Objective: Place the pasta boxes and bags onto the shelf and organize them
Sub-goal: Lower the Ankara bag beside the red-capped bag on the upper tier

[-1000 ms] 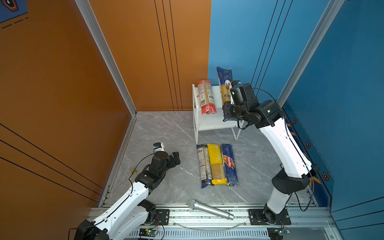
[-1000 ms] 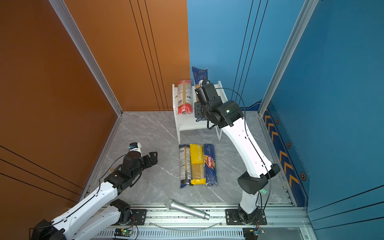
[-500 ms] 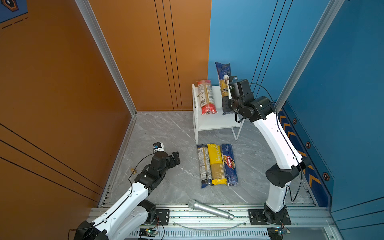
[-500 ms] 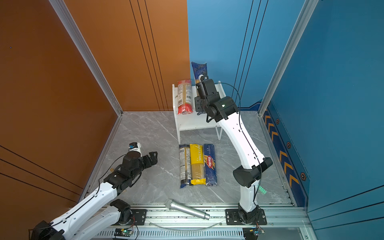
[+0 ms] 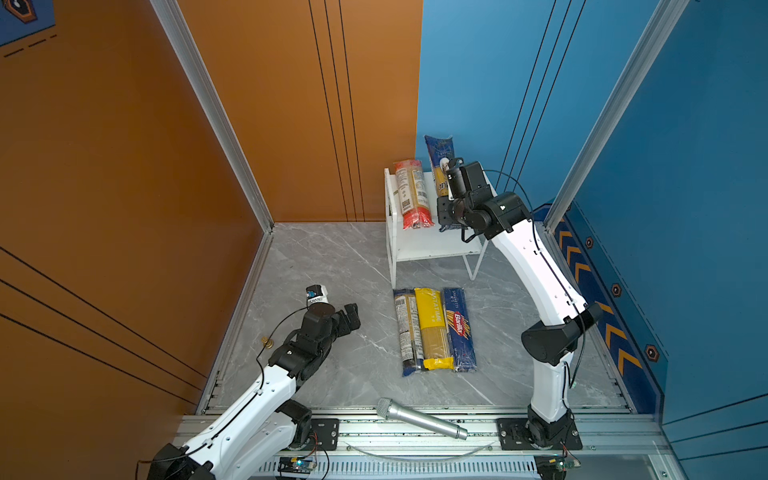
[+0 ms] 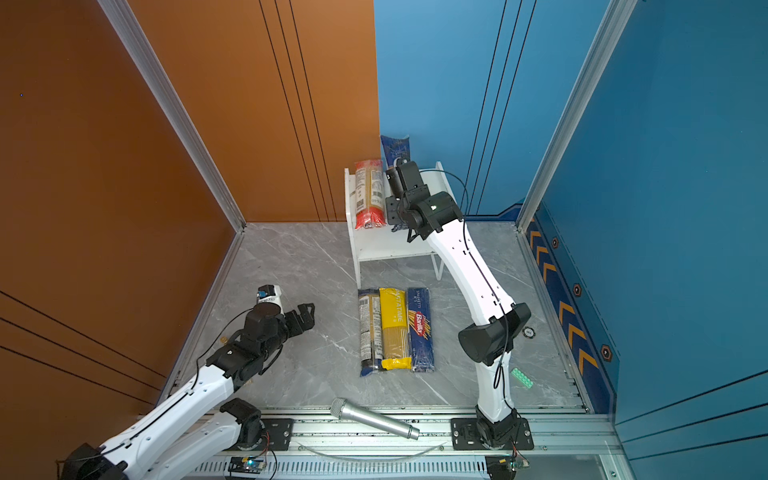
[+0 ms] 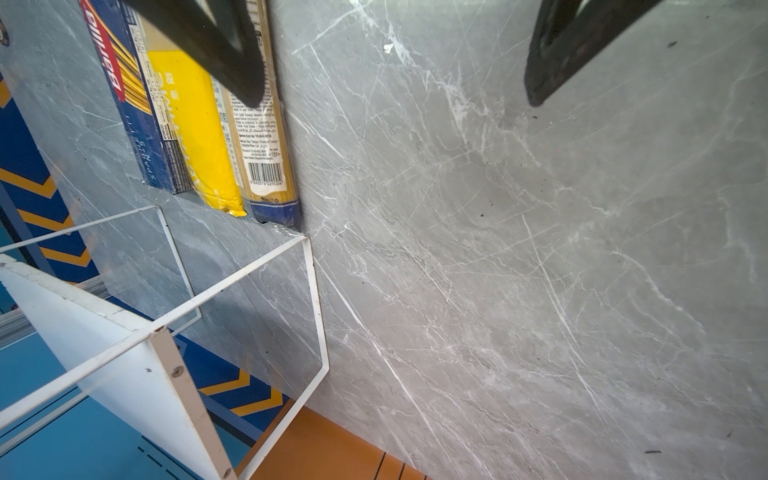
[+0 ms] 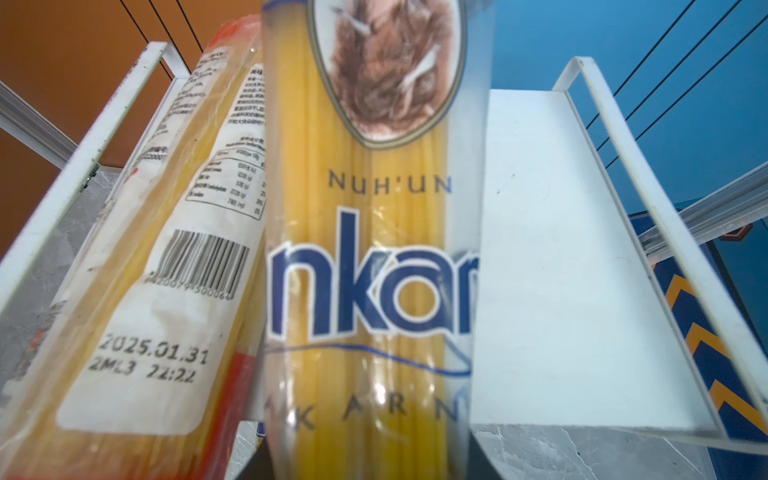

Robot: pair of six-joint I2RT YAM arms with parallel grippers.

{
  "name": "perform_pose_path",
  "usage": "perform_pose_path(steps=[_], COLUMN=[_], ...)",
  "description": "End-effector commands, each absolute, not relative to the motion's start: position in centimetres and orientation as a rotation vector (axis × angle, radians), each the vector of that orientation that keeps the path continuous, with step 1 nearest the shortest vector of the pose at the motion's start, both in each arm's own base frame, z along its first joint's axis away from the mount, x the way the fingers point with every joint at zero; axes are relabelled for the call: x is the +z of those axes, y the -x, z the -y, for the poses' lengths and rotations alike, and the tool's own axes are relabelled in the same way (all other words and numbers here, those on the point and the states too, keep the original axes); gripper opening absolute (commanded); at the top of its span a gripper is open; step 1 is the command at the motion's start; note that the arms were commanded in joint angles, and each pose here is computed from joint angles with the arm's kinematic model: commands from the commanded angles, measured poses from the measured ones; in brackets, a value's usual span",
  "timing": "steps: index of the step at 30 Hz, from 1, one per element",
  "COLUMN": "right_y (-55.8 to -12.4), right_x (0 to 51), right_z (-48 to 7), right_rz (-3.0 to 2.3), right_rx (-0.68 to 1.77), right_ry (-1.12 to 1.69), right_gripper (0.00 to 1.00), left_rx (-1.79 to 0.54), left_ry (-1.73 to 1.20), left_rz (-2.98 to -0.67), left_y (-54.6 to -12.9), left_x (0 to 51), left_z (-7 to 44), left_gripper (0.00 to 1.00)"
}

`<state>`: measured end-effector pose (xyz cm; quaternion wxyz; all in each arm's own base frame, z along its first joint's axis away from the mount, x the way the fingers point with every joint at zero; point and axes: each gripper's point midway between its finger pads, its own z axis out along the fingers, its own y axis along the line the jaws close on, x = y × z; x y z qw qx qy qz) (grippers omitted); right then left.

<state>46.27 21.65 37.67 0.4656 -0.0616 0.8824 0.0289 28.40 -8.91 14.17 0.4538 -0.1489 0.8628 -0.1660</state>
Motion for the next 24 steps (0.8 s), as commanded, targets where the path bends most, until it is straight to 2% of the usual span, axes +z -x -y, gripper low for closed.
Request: perform_pose_path(steps=[1,3,6,11,21,24], right_y=[-47.1,-47.2,-47.3,-47.7,-48.2,-48.2], right_x=[44.3,44.0,43.6,42.7,41.1,40.9], right_z=[-21.4,-21.4,-21.2,-20.9,-20.5,-20.6], right_rz=[-1.955,-1.960,-1.970,-1.989,-2.030,-2.035], right_rx=[0.162,0.156,0.149,0.136,0.146,0.155], right_ry=[0.063,0.063,0.058,0.042,0.023,0.017], right_gripper=[0.01,0.13,0.14,0.25,0.35,0.44], left_rx=[-0.420,-0.417,-0.417,-0.418,-0.418,-0.417], left_ry=[0.365,0.366,0.367,0.365,0.362,0.364], left_rz=[-2.116,-2.117,-2.117,-2.120,-2.126,-2.130], left_y=[-28.4,-28.3,-28.3,-28.3,-28.5,-28.5], left_x=[15.3,15.3,15.4,15.3,15.4,15.3], left_z=[8.9,8.8,8.8,8.9,9.1,9.1], left_gripper=[0.98,0.98,0.98,0.98,0.98,0.98])
